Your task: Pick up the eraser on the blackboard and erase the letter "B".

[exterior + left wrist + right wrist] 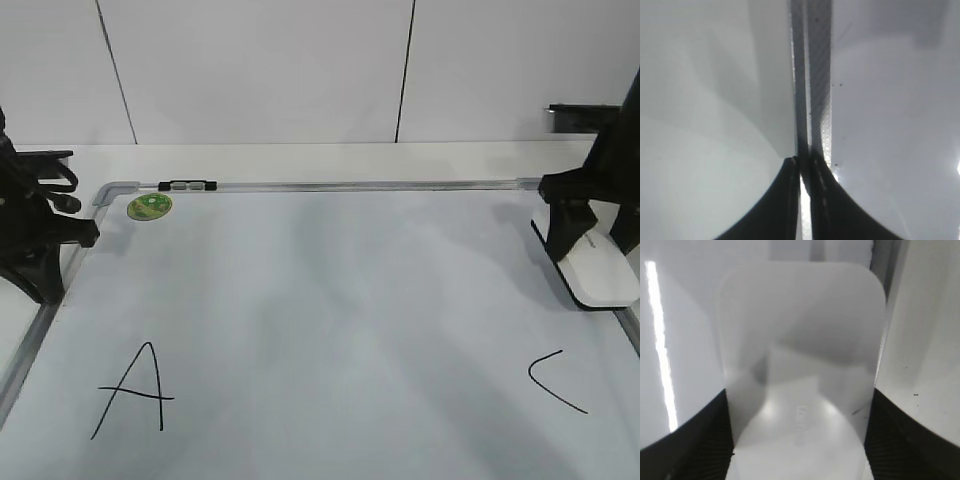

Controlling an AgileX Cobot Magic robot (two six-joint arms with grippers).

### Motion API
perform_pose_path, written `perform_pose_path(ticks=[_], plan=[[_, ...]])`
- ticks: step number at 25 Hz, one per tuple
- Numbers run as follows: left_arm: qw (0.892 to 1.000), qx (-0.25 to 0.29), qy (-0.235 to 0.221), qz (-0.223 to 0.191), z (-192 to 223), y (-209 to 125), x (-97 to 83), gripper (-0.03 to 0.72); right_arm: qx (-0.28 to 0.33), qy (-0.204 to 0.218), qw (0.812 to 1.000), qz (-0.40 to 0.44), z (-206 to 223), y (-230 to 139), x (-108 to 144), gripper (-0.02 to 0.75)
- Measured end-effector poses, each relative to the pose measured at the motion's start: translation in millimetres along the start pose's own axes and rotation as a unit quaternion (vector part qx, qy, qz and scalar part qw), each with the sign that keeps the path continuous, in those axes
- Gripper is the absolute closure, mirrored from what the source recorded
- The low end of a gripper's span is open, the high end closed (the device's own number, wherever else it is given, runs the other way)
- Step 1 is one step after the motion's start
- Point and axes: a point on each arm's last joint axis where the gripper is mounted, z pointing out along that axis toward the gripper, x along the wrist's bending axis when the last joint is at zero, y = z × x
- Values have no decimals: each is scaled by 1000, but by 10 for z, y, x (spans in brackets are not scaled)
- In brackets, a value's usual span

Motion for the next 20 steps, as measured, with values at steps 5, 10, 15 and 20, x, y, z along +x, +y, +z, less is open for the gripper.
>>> perform_pose_path(ticks=[5,10,15,20], plan=[[1000,0,0,0,0,0,0,671,16,2,1000,0,128,27,-12,201],[1000,1,0,0,0,-2,0,671,19,2,1000,0,153,33,-15,201],[1000,1,0,0,0,-2,0,671,18,2,1000,0,159,37,-15,201],[1000,1,0,0,0,-2,0,671,18,1,1000,0,159,38,-17,201]])
